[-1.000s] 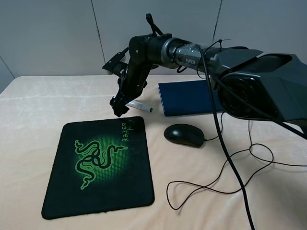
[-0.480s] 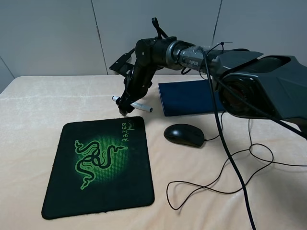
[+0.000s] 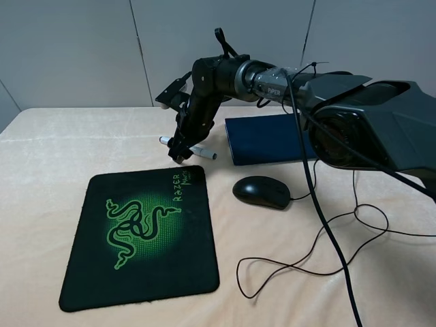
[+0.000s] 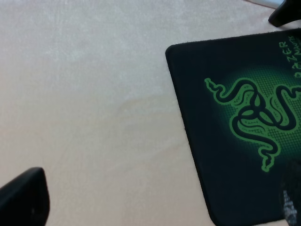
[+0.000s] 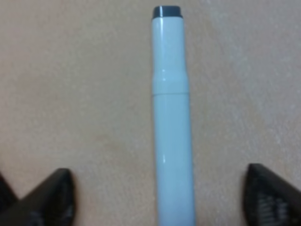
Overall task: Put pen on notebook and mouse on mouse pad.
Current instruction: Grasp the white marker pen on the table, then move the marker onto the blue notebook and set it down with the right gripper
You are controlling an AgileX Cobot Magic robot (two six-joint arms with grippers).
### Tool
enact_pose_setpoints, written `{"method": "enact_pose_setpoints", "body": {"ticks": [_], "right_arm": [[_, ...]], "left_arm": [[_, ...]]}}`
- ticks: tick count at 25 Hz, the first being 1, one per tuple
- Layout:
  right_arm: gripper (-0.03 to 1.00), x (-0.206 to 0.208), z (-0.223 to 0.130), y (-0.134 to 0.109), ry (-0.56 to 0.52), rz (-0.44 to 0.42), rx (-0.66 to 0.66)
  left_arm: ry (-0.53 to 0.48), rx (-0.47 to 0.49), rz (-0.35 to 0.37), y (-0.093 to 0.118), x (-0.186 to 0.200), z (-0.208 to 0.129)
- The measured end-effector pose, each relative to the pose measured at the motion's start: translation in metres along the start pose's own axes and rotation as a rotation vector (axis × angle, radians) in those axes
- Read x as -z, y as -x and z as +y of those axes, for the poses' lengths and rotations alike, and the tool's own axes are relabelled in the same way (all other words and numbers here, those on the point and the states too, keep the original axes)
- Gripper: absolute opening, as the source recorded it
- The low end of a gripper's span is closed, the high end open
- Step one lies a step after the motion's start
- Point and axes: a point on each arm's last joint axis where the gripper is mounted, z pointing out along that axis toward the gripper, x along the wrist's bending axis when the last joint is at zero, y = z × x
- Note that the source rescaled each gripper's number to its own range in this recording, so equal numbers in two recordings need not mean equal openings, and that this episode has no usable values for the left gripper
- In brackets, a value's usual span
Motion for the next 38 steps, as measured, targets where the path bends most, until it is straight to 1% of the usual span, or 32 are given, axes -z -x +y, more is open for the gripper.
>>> {"method": "enact_pose_setpoints", "body": {"ticks": [6,9,10,11,23,33,38], "right_arm": [[0.38,0.0,0.0,0.0,-0.002,-0.001,0.003],[0.14,0.0,-0.001,0.001,-0.007,-0.007,0.01],[0.04,0.0,-0.001,0.001,-0.007,-0.007,0.01],[0.0,0.0,-0.001,0.001,-0.007,-0.008,0.01],[0.01,0.005,0.001,0.001,-0.01,-0.008,-0.012],[0.01,0.065,0.024,0.003,0.053,-0.031,-0.009],[0.01,0.086,0.026,0.006,0.037,-0.041,0.002]], "left_arm": [[0.0,0.0,0.0,0.0,0.0,0.0],[0.0,0.0,0.0,0.0,0.0,0.0],[0.0,0.0,0.0,0.0,0.0,0.0],[0.0,0.0,0.0,0.0,0.0,0.0],[0.0,0.0,0.0,0.0,0.0,0.0],[0.0,0.0,0.0,0.0,0.0,0.0],[0.0,0.0,0.0,0.0,0.0,0.0]]}}
